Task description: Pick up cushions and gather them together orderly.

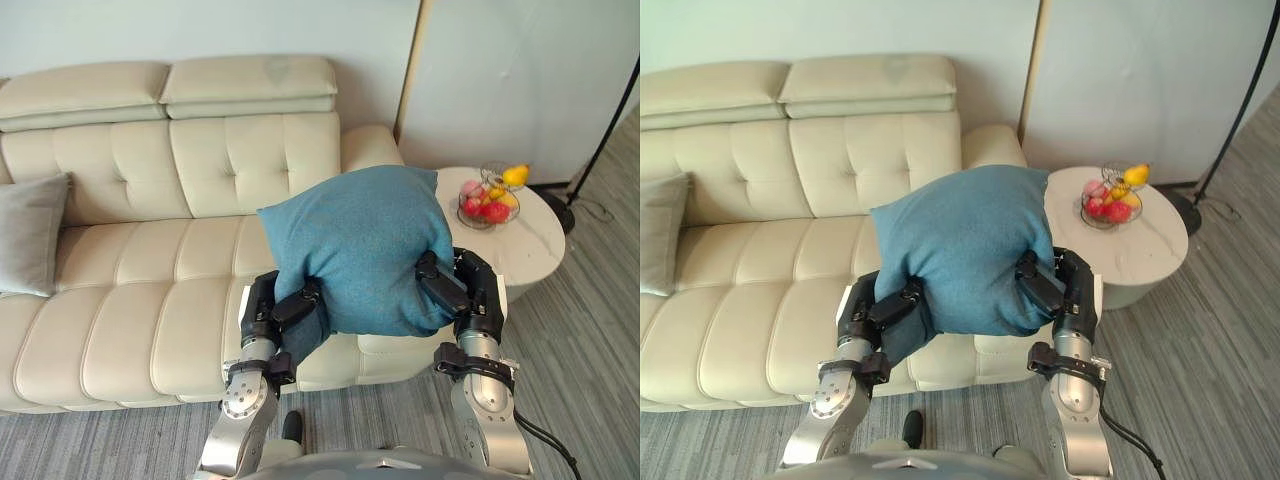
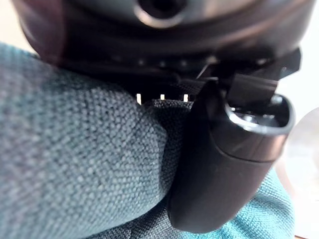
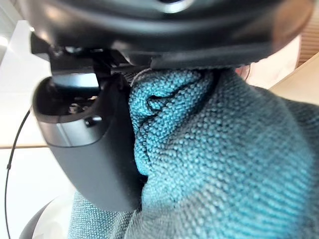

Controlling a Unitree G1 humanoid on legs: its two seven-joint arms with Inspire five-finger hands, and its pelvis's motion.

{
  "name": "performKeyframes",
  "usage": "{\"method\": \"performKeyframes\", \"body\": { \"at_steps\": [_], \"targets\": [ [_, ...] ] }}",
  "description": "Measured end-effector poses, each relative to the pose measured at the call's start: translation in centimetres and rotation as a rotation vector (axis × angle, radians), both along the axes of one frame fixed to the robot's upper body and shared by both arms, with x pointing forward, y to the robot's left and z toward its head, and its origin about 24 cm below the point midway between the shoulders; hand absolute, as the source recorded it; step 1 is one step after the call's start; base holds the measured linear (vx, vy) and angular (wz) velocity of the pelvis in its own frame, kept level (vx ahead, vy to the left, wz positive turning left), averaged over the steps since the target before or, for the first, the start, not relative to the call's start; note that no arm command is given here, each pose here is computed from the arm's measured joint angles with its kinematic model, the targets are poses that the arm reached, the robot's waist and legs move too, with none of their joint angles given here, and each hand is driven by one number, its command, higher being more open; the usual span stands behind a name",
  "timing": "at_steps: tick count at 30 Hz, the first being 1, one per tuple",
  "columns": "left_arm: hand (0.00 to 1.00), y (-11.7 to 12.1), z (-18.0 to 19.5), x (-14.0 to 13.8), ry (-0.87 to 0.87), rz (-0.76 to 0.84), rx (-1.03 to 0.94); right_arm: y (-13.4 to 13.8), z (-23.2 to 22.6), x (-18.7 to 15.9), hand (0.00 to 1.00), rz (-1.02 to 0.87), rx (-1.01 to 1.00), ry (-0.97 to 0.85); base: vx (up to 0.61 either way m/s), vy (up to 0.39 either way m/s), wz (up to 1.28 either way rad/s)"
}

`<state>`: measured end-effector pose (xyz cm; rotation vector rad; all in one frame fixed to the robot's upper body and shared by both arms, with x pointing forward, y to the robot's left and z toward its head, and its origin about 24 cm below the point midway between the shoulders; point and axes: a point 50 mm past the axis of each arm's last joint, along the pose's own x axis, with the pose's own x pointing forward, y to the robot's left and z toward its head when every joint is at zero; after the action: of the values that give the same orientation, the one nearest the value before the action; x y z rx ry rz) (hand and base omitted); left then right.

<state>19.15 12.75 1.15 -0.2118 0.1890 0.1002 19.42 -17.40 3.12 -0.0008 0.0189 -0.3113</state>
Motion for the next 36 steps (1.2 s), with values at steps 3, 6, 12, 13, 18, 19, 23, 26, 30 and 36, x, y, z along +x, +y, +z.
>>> {"method": "performKeyframes", "body": {
  "at_steps": [3,6,12,13,18,19,23,26,30,36],
  "targets": [
    [0.00,-0.3,-0.1,0.0,0.007,-0.010,-0.003,-0.4,-1.0,0.5,0.00,-0.016,-0.025,0.041,-0.01,0.020,0.64],
    [0.00,-1.5,-0.9,-0.2,0.041,-0.053,-0.013,-1.9,-2.0,0.5,0.00,-0.054,-0.059,0.090,0.01,0.120,0.78],
    [0.00,-2.5,-1.0,0.9,0.030,-0.124,0.018,-2.9,-3.3,0.5,0.00,-0.126,-0.037,0.147,0.04,0.319,0.38],
    [0.00,-2.6,-1.0,0.9,0.034,-0.124,0.018,-2.9,-3.4,0.5,0.00,-0.126,-0.038,0.154,0.03,0.247,0.10],
    [0.00,-1.8,-1.2,1.1,0.038,-0.099,0.030,-2.2,-4.5,1.2,0.00,-0.100,-0.013,0.197,0.02,0.332,-0.01],
    [0.00,-1.6,-1.2,1.0,0.039,-0.102,0.038,-2.0,-4.7,1.2,0.00,-0.097,-0.007,0.205,0.04,0.178,0.28],
    [0.00,-1.4,-1.3,1.0,0.041,-0.115,0.053,-2.1,-4.8,1.1,0.00,-0.089,-0.010,0.209,0.10,0.086,0.33],
    [0.00,-1.5,-1.3,1.0,0.039,-0.132,0.050,-2.3,-4.9,0.9,0.00,-0.092,-0.015,0.216,0.21,0.018,0.57],
    [0.00,-2.5,-1.4,0.6,0.047,-0.163,0.033,-2.9,-4.8,-0.4,0.00,-0.108,-0.033,0.228,0.30,-0.034,0.51],
    [0.00,-2.5,-1.2,0.4,0.041,-0.117,-0.023,-2.6,-1.3,-0.4,0.00,-0.093,-0.057,0.084,0.33,0.056,-0.28]
  ]
}}
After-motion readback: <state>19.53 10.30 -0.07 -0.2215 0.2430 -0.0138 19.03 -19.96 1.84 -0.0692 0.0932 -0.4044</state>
